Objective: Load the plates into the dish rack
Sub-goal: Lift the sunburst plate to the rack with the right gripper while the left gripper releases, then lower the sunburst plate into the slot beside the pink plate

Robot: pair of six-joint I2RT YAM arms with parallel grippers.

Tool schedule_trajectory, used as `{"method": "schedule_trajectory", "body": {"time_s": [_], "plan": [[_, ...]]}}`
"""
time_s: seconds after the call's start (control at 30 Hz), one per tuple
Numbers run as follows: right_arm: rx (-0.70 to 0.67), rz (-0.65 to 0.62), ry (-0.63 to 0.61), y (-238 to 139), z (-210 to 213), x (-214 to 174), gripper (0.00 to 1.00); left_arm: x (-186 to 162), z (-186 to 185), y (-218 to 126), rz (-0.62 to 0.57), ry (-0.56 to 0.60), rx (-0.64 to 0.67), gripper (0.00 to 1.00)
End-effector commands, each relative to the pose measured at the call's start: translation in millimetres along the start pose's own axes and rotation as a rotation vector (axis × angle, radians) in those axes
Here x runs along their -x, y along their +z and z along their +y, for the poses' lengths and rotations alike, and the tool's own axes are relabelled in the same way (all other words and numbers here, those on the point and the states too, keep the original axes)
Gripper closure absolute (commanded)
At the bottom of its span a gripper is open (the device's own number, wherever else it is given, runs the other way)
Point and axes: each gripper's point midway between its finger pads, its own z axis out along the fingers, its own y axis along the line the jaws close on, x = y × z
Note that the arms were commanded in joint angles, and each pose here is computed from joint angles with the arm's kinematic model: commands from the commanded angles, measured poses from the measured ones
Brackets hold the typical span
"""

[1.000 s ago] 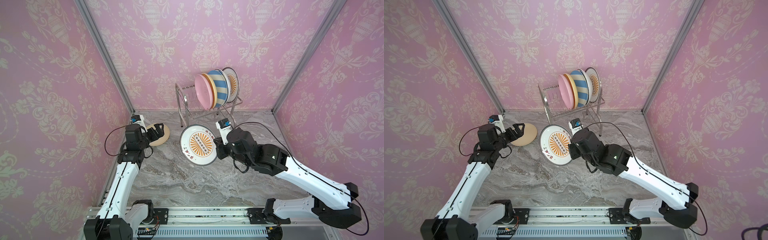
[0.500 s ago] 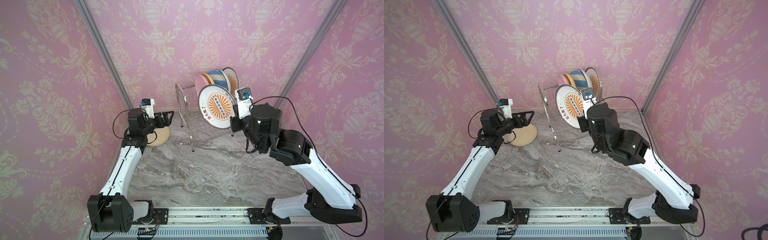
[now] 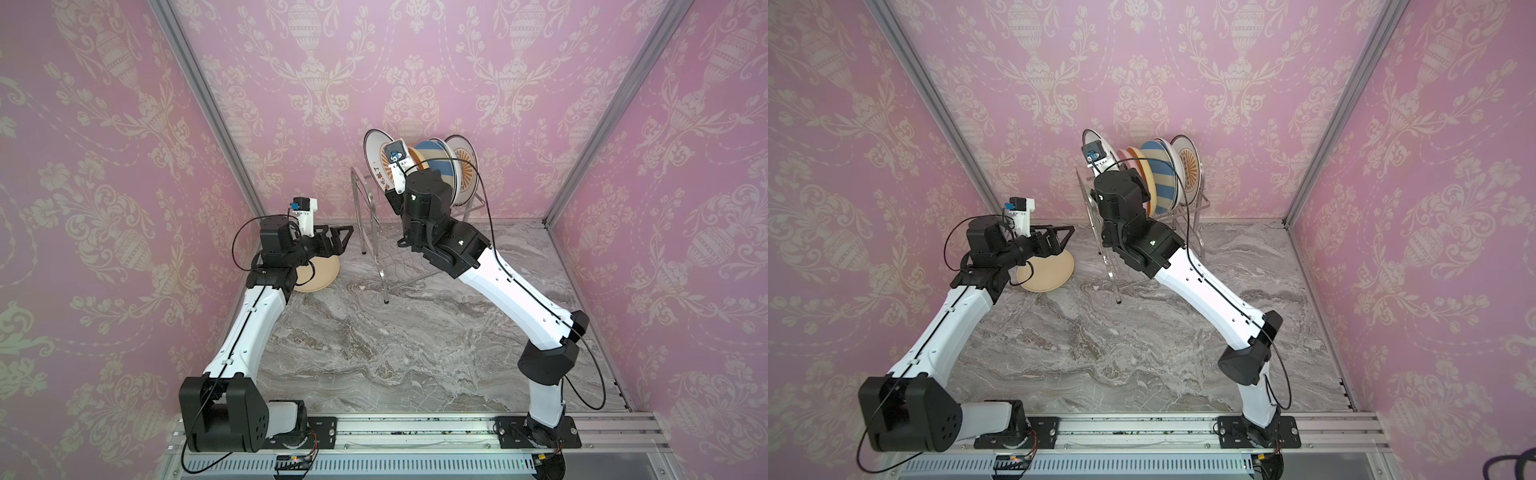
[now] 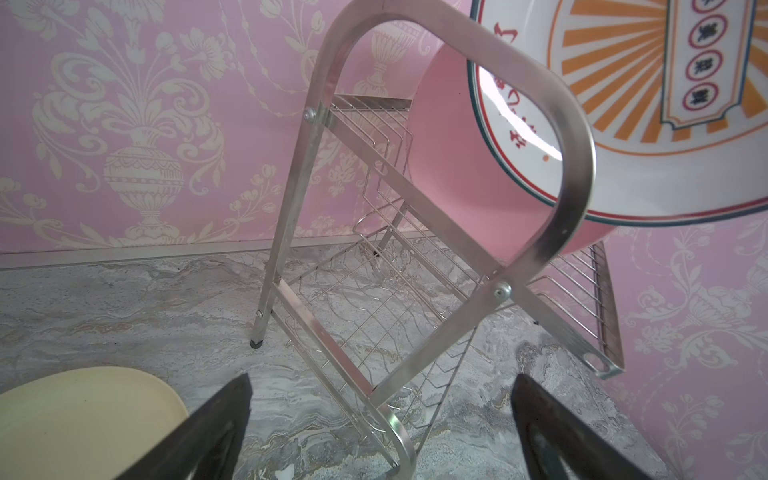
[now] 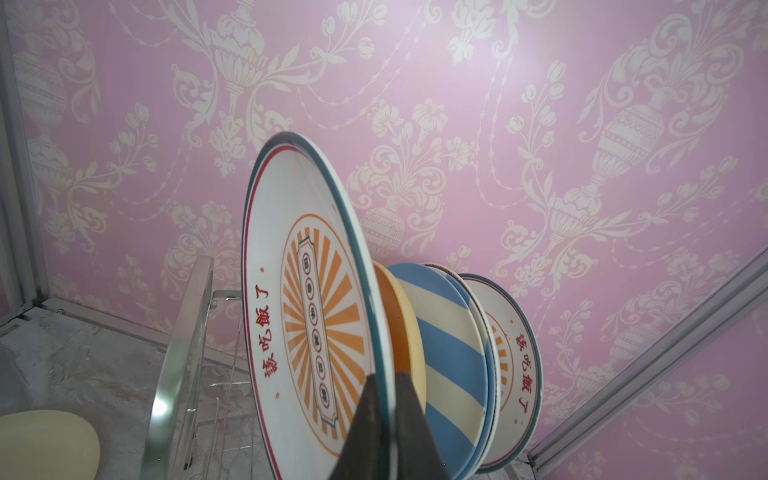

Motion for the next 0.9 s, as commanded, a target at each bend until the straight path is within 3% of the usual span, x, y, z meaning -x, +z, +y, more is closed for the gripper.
{"method": "schedule_trajectory", "body": {"time_s": [0.0, 0.5, 0.63, 0.87], "plan": [[-0.109, -0.056, 0.066, 5, -36, 25, 1.0, -6, -5, 0, 0.02, 0.034, -0.03, 0.01], [-0.047, 0.034, 0.11, 47, -15, -25, 1.0, -13, -3, 5, 0.018, 0.03, -0.059, 0.01], [-0.025, 0.054, 0.102, 54, -7, -35, 1.0, -13, -1, 5, 0.017, 0.029, -0.053, 0.01], [-0.101, 0.085, 0.016, 60, -2, -49, 1.0, -15, -4, 4, 0.012, 0.035, -0.07, 0.01]]}}
